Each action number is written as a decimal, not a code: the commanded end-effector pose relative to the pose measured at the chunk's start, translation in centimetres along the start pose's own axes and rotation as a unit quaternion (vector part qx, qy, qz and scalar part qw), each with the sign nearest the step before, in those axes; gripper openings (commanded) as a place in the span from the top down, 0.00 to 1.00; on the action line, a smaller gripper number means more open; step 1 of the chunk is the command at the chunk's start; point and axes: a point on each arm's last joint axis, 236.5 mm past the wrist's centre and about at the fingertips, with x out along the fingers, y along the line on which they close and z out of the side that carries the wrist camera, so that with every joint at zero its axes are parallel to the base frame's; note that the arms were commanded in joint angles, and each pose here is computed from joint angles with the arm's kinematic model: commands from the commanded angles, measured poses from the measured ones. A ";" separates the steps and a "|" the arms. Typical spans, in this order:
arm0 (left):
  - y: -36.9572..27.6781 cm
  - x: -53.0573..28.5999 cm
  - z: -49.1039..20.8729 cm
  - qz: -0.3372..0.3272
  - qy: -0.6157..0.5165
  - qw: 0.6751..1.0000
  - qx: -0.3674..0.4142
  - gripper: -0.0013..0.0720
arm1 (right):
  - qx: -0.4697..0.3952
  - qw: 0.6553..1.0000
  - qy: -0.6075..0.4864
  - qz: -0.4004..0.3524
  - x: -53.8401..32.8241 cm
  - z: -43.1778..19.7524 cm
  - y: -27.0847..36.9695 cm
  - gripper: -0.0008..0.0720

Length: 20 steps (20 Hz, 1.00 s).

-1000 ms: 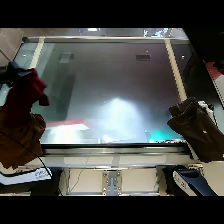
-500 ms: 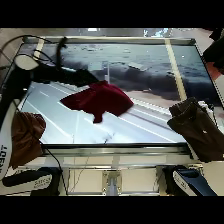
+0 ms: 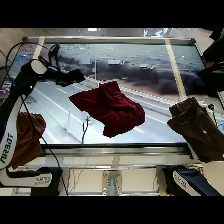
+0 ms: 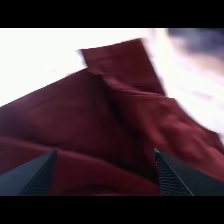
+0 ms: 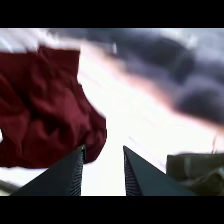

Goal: Fold the shirts.

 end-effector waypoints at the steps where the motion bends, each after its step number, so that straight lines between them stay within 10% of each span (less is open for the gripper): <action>1: 9.7 0.4 -2.7 0.088 0.071 0.987 -0.111 0.02 | 0.048 0.990 0.129 0.017 8.0 -5.8 -1.1 0.59; 20: 11.9 10.5 -4.8 -0.105 0.120 0.954 -0.255 0.04 | 0.128 0.987 -0.031 0.095 6.3 -4.7 4.0 0.59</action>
